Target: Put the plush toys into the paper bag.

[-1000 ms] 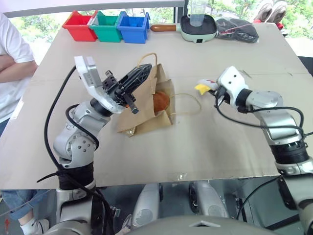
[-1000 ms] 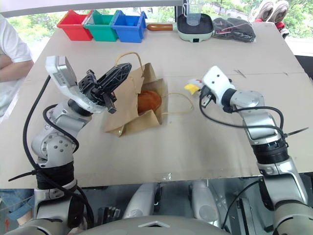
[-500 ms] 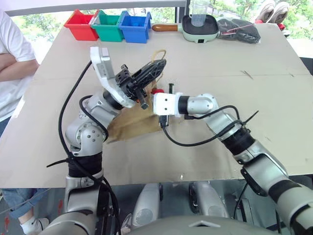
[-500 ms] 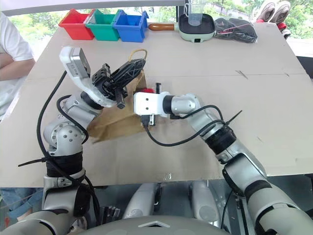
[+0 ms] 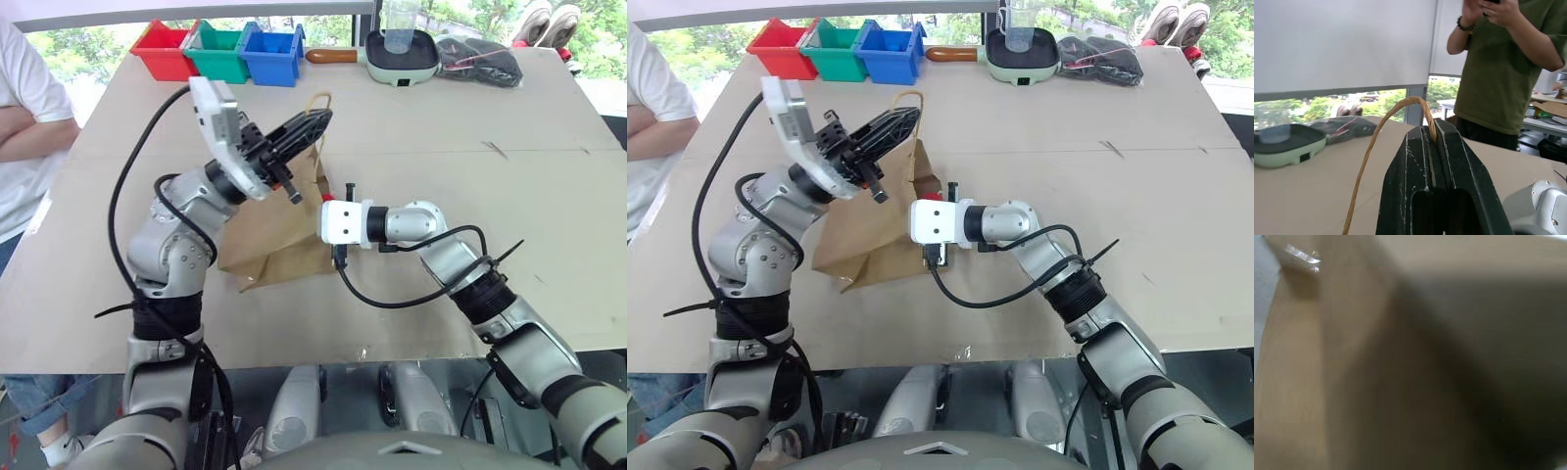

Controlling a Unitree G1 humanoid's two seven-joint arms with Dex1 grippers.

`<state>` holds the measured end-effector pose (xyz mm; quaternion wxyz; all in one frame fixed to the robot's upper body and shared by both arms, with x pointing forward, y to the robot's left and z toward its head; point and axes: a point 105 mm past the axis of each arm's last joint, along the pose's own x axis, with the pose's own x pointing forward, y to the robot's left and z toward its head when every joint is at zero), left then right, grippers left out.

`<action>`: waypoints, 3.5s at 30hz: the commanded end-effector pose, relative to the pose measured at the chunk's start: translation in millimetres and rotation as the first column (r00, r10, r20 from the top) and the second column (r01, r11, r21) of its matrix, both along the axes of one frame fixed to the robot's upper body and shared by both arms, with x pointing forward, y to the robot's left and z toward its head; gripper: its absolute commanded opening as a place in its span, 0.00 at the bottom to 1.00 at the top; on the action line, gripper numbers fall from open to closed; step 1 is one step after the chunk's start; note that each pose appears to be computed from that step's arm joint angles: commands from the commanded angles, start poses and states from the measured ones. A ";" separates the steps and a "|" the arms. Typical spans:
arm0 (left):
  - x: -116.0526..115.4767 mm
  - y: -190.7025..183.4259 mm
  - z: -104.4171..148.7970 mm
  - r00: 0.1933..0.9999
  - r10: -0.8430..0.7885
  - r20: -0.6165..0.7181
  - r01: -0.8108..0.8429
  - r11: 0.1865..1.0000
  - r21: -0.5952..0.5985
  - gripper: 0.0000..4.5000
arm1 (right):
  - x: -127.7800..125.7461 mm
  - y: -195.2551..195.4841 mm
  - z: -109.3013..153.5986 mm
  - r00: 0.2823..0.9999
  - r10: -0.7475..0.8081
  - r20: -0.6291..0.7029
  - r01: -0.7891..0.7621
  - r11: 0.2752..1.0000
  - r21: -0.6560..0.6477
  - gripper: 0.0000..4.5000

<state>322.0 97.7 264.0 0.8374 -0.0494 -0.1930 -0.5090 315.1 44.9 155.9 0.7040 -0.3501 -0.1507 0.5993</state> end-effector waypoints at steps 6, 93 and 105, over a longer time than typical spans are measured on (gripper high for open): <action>-13.1 -27.5 25.4 0.979 -0.173 0.109 0.182 0.980 -0.082 0.00 | 5.5 -30.6 40.3 0.987 -0.082 0.135 0.077 0.996 0.037 0.01; -32.6 -9.2 -13.9 0.995 -0.097 0.035 0.100 0.990 -0.102 0.00 | -12.5 15.9 -19.9 0.970 0.143 -0.195 -0.131 0.989 0.071 0.01; -25.3 -36.1 -9.5 0.970 -0.231 0.077 0.239 0.964 -0.116 0.00 | -20.9 -68.3 10.0 0.977 -0.087 -0.196 0.117 0.982 0.147 0.01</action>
